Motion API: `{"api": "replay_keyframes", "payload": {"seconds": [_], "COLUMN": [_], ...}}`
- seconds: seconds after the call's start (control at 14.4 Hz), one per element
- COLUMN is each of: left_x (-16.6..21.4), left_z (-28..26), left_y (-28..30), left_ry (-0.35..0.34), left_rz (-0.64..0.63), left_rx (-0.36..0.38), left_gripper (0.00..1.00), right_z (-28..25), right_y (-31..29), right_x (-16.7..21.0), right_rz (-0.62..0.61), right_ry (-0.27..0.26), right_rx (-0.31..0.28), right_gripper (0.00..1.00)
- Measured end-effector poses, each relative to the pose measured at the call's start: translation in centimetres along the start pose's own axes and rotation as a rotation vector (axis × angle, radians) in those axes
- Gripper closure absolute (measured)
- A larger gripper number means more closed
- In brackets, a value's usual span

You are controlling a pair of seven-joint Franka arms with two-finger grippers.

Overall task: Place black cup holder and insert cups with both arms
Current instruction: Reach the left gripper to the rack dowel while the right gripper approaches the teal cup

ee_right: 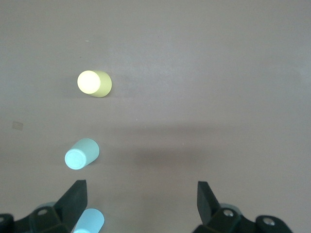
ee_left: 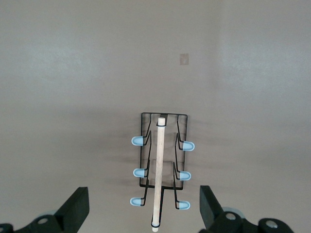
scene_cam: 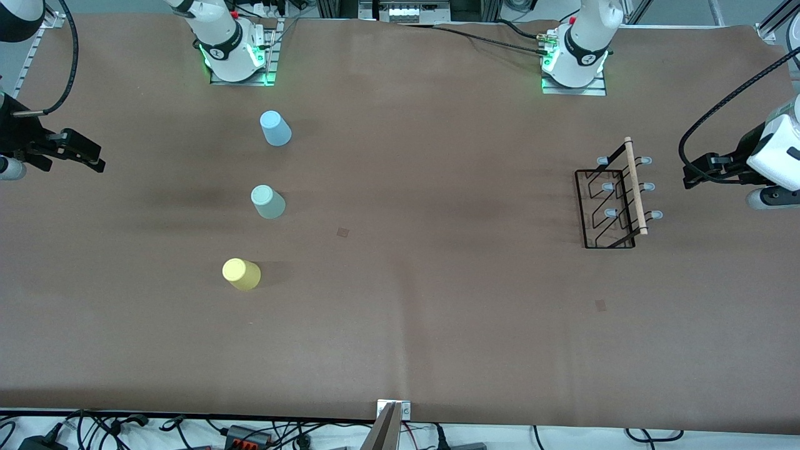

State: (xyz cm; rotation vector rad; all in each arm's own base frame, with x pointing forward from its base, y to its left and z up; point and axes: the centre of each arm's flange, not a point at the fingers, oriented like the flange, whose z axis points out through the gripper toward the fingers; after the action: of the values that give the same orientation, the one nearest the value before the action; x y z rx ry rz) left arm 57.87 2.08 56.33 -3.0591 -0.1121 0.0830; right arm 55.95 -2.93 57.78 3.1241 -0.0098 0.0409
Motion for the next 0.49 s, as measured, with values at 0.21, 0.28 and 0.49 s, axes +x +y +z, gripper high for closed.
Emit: {"api": "replay_keyframes", "payload": {"seconds": [0.21, 0.28, 0.49], "left_x": [0.0, 0.01, 0.21], "left_z": [0.0, 0.0, -0.15], "left_y": [0.0, 0.0, -0.01], "left_ry": [0.0, 0.001, 0.019], "left_rz": [0.0, 0.0, 0.0], "left_rx": [0.0, 0.0, -0.001], "left_gripper": [0.0, 0.0, 0.0], "right_z": [-0.06, -0.1, -0.15], "right_y": [-0.01, -0.01, -0.01], "right_x": [-0.02, -0.04, -0.08], "right_rz": [0.0, 0.0, 0.0], "right_ry": [0.001, 0.002, 0.002], "right_rx": [0.0, 0.0, 0.0], "right_gripper": [0.0, 0.0, 0.0]}}
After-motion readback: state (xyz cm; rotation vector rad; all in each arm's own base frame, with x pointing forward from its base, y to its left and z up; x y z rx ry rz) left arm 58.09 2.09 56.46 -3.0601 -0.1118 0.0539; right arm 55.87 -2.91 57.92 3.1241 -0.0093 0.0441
